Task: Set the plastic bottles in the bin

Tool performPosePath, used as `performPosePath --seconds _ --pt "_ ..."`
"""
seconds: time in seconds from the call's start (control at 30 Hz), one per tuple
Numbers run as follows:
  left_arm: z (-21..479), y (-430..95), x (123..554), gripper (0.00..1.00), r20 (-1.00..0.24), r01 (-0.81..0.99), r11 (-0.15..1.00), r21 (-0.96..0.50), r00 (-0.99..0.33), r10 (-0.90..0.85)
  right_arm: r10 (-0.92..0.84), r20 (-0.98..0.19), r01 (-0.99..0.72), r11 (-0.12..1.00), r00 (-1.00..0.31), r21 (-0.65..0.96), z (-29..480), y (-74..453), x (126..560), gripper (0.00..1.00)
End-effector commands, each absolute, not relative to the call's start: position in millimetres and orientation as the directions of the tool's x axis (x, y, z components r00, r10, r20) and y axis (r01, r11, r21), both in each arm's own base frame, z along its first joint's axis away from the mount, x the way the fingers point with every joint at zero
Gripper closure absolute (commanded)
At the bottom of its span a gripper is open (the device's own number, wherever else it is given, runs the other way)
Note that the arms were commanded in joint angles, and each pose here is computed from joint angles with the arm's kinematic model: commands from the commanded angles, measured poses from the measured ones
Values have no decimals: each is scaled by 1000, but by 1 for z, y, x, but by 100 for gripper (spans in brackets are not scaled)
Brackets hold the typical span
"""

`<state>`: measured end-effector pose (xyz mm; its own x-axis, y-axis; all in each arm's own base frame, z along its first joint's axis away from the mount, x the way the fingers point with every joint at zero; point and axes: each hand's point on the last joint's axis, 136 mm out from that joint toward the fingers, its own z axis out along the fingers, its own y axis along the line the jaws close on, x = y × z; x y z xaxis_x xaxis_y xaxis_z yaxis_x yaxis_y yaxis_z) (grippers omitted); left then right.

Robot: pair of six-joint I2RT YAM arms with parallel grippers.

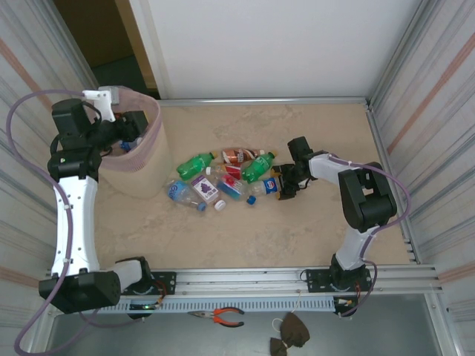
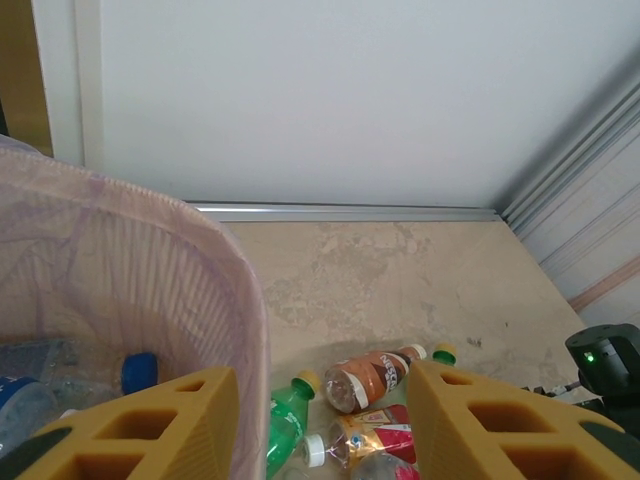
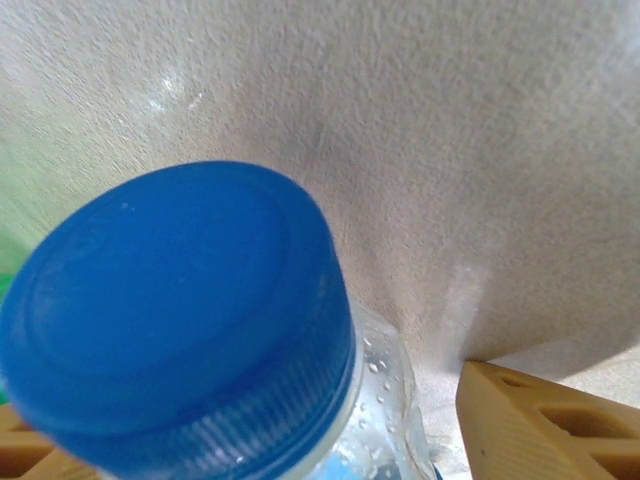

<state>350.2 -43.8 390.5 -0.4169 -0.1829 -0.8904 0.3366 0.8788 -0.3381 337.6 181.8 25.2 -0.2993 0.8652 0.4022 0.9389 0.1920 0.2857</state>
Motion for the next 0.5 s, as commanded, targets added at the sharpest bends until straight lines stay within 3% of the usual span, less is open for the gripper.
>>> performPosePath --seconds 0.0,0.47 --pt "401 -51 343 52 -901 370 863 -343 -391 -191 873 404 952 184 -273 245 14 176 329 33" --pt "423 -68 336 52 -919 441 834 -332 -349 -182 900 296 916 213 -319 339 54 153 328 41"
